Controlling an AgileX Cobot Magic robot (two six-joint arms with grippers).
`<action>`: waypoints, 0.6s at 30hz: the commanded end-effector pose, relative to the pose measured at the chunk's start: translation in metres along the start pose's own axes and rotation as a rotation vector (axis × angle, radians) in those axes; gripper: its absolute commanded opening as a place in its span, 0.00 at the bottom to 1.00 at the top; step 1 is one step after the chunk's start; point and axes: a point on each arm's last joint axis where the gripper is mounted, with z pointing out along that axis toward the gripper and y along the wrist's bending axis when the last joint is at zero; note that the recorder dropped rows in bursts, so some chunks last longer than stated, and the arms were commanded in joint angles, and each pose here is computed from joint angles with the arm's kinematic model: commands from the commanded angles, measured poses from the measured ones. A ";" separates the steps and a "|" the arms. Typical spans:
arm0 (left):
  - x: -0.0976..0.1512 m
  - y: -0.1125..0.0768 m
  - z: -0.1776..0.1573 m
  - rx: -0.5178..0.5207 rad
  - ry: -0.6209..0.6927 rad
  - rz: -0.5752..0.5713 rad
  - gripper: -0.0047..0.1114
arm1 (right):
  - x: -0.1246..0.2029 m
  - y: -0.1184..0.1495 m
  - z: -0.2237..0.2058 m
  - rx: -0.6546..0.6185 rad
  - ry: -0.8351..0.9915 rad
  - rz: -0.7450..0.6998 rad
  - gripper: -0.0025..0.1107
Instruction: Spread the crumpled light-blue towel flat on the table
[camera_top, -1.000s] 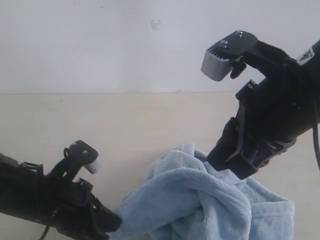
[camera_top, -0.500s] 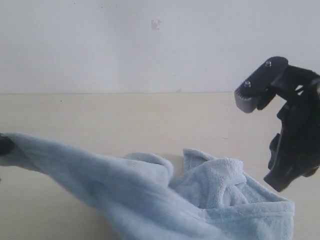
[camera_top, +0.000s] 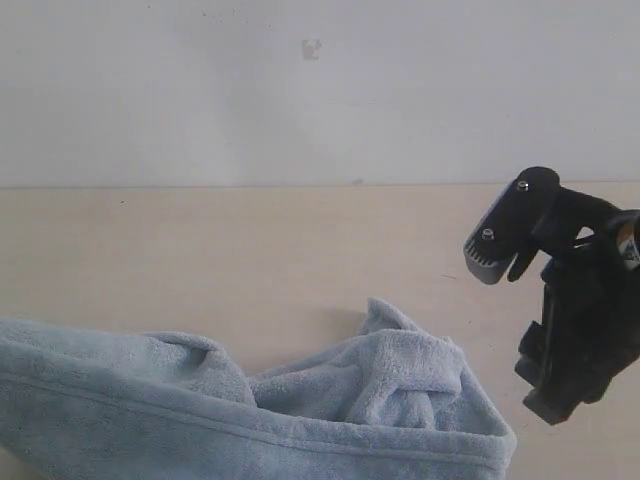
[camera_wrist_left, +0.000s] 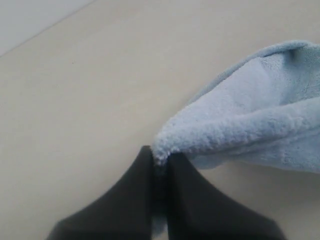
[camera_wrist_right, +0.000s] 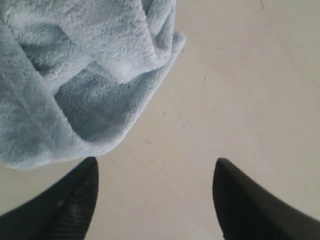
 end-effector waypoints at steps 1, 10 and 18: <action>0.000 0.003 -0.003 -0.017 -0.009 -0.031 0.08 | -0.015 -0.002 0.021 0.010 -0.082 0.091 0.57; 0.005 -0.003 0.006 -0.003 -0.017 -0.023 0.08 | -0.076 -0.019 0.092 -0.033 -0.008 0.126 0.48; 0.009 -0.008 0.014 0.008 -0.032 -0.006 0.08 | -0.134 -0.042 0.138 -0.142 0.020 0.140 0.48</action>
